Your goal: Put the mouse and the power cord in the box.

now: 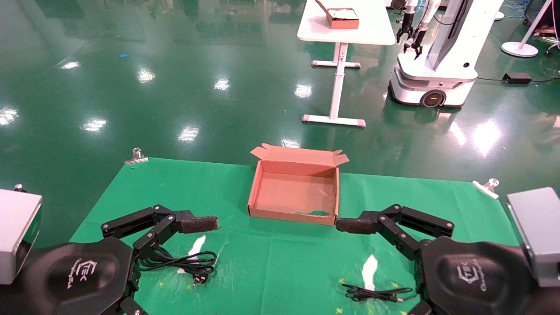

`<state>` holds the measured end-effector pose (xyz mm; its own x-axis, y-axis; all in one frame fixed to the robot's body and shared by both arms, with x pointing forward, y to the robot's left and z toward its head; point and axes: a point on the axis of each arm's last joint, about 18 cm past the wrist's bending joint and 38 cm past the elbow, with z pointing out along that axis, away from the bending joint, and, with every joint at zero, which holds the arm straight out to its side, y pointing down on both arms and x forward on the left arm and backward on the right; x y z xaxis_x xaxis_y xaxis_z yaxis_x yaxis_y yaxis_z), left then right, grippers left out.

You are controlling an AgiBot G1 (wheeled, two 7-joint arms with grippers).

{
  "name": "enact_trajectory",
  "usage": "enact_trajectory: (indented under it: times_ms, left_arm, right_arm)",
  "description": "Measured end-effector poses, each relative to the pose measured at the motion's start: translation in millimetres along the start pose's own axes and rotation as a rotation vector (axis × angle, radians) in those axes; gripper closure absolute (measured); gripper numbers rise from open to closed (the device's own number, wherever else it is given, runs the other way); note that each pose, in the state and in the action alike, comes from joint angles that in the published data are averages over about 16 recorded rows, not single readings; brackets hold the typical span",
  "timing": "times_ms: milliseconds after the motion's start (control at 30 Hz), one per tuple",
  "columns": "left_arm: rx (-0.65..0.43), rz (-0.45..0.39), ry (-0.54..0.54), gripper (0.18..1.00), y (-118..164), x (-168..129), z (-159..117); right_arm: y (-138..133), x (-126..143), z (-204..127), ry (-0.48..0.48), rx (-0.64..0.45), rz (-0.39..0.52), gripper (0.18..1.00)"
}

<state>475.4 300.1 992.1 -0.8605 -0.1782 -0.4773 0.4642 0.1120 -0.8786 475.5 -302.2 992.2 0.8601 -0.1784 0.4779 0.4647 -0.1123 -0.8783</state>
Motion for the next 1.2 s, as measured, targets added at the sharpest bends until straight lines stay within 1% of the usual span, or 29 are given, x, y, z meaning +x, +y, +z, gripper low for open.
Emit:
enact_trajectory:
  times_ms: [567,733,833,933,1067,1200]
  left_arm:
    - [-0.002,0.001,0.001,0.184,0.2,0.1,0.0]
    - [-0.047,0.023,0.012,0.184,5.0,0.3,0.3]
    - [-0.109,0.051,0.022,0.184,13.0,-2.2,0.8]
    - [-0.199,0.089,0.03,0.184,25.9,-8.8,1.0]
    - [-0.358,0.155,0.036,0.184,50.5,-26.3,-0.5]
    - [-0.529,0.218,0.038,0.184,79.1,-53.5,-2.5]
  right_arm:
    - [0.6,0.0,-0.1,0.0,-0.002,0.001,0.178]
    - [6.6,0.7,-1.8,0.0,-0.031,0.0,0.178]
    - [14.9,2.5,-4.2,0.0,-0.074,-0.005,0.178]
    - [27.2,6.2,-7.3,-0.003,-0.153,-0.026,0.178]
    - [49.8,17.4,-13.7,0.002,-0.289,-0.058,0.178]
    - [77.2,35.8,-22.6,0.015,-0.442,-0.09,0.178]
